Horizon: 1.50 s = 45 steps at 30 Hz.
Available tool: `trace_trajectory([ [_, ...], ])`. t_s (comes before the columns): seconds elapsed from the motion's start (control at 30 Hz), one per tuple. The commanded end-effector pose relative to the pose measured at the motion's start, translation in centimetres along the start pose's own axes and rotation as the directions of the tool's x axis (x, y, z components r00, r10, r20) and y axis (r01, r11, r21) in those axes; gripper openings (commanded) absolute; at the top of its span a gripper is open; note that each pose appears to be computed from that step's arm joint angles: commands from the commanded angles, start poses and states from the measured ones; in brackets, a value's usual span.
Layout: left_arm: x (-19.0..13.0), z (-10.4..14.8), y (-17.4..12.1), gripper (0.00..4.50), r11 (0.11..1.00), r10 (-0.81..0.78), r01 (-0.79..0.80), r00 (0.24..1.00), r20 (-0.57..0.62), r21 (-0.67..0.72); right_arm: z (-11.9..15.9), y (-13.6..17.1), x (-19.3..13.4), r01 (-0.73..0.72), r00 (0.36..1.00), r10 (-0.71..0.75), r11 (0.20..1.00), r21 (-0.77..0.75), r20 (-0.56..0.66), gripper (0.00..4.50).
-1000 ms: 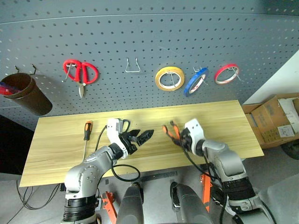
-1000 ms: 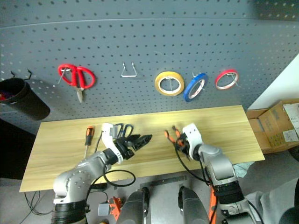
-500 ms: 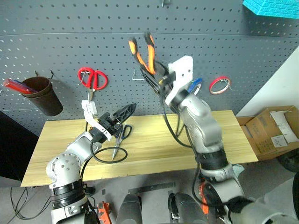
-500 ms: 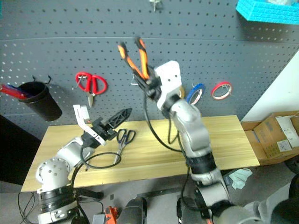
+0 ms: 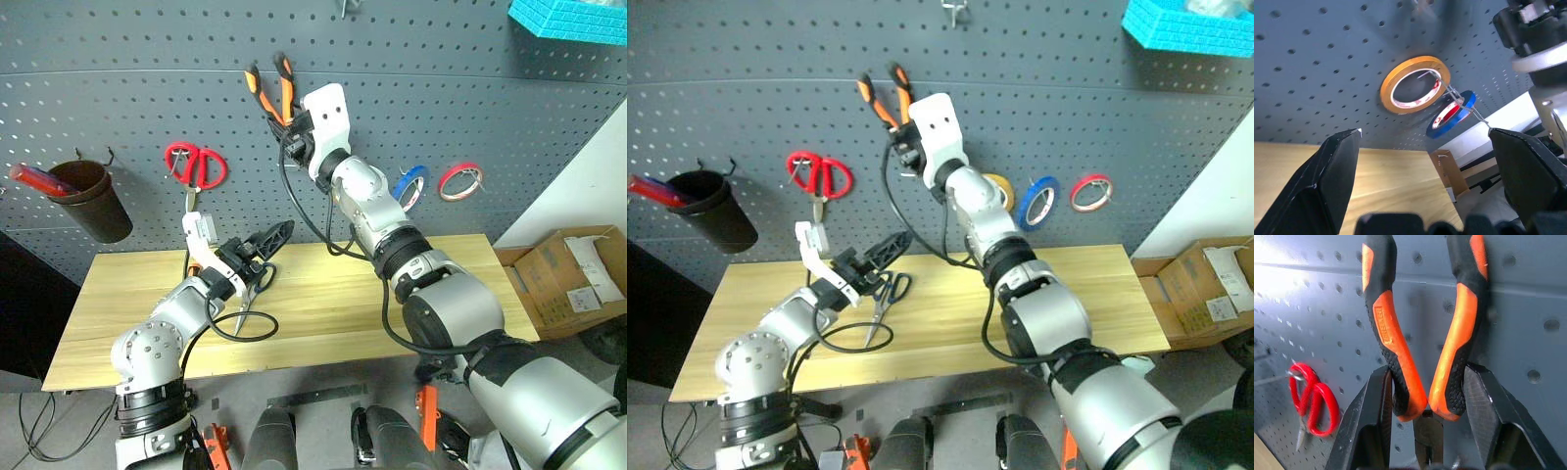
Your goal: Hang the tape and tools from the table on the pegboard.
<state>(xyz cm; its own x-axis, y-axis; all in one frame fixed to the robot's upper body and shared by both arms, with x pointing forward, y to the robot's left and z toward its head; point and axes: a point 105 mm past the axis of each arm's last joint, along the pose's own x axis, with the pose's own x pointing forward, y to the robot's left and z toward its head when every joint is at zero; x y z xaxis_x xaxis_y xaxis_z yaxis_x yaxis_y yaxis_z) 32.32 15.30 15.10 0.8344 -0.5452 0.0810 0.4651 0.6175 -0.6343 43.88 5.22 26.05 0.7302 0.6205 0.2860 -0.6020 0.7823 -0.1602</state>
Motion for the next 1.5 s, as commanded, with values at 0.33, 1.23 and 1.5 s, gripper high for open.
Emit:
trace_trajectory([
  [0.33,-0.7,0.9,-0.8,4.50,0.999,-0.008,0.007,1.000,0.025,0.034,-2.8,-0.2,-0.8,0.020,0.996,-0.024,0.999,-0.036,-0.091,1.72],
  [1.23,0.0,-4.6,12.6,4.50,0.549,0.625,-0.307,0.768,-0.139,0.777,-7.5,5.4,-19.5,-0.481,0.841,0.462,0.877,0.001,-0.282,4.48],
  [1.5,-1.7,-5.3,14.4,4.50,0.505,0.695,-0.319,0.701,-0.159,0.802,-8.0,6.2,-20.6,-0.585,0.773,0.537,0.809,-0.052,-0.337,4.48],
])
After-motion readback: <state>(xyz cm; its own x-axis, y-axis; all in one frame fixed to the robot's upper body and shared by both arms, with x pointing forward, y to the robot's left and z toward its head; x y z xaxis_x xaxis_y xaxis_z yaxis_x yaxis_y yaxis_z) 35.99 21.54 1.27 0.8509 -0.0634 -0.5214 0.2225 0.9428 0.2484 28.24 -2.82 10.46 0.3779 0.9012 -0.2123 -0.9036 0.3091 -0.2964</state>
